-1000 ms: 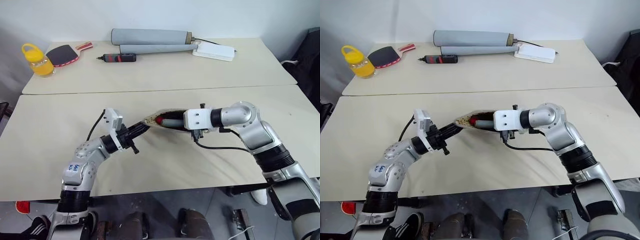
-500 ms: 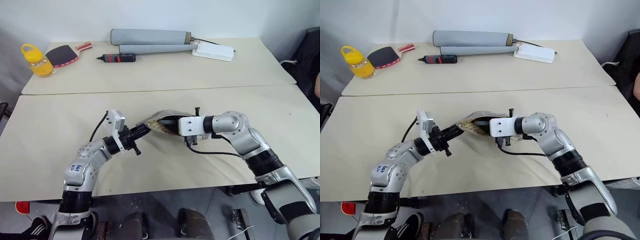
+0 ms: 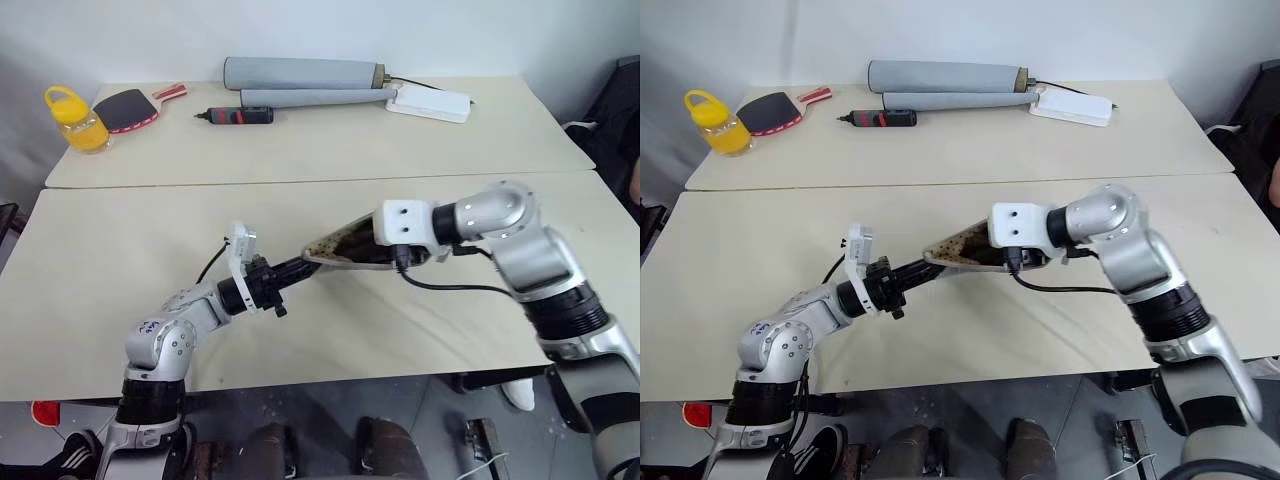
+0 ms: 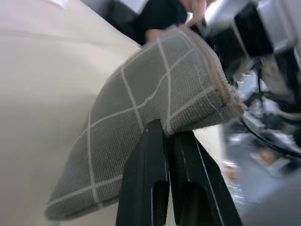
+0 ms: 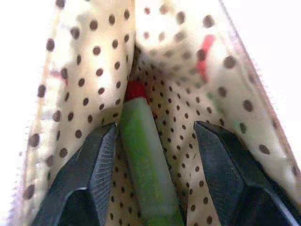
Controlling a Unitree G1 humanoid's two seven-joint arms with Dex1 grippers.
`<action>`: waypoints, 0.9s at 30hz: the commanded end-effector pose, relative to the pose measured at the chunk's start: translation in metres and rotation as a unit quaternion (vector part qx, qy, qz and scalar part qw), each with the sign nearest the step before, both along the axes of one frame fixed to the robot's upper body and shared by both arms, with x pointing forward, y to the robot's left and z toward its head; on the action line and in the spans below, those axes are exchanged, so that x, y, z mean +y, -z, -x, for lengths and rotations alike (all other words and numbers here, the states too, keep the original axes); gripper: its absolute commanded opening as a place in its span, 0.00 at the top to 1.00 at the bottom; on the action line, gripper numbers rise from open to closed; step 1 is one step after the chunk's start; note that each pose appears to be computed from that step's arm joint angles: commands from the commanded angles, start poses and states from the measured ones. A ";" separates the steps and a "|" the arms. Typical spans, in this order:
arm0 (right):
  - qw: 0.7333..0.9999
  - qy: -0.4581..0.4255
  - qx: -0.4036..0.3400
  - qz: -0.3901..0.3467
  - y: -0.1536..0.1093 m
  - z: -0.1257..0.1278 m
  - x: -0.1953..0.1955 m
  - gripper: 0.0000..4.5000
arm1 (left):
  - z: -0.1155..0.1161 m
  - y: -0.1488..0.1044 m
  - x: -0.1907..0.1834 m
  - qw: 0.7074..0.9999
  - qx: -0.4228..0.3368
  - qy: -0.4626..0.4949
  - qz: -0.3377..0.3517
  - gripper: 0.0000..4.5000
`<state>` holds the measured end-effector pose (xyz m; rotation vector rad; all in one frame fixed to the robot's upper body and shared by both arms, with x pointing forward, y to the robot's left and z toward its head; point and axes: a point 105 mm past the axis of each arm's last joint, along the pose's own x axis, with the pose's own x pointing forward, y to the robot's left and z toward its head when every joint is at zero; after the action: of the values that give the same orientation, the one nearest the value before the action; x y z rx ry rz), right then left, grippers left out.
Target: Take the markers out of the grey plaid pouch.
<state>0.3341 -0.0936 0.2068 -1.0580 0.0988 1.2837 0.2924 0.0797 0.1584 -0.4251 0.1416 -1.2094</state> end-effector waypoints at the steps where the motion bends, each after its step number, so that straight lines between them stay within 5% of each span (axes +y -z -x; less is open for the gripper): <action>1: 0.999 0.005 0.032 0.024 -0.006 0.010 -0.014 0.38 | 0.017 -0.010 -0.008 0.998 0.017 0.057 0.017 1.00; 6: 0.996 0.002 0.070 0.054 0.003 0.020 -0.011 0.38 | 0.010 0.006 -0.010 0.994 0.088 0.040 0.045 1.00; 14: 0.992 0.032 0.054 0.113 0.039 -0.004 -0.015 0.38 | -0.022 0.017 0.002 0.998 0.031 -0.055 0.001 1.00; 24: 0.993 0.022 0.030 0.116 0.049 -0.012 -0.011 0.38 | -0.013 0.024 -0.005 0.999 0.009 -0.040 -0.015 1.00; 27: 0.993 0.019 0.030 0.109 0.046 -0.010 -0.010 0.52 | -0.014 0.021 -0.006 0.999 0.003 -0.040 -0.013 1.00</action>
<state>0.3444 -0.1039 0.1561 -1.1922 0.3305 1.2993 0.3079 0.0728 0.1320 -0.4355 0.1712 -1.1248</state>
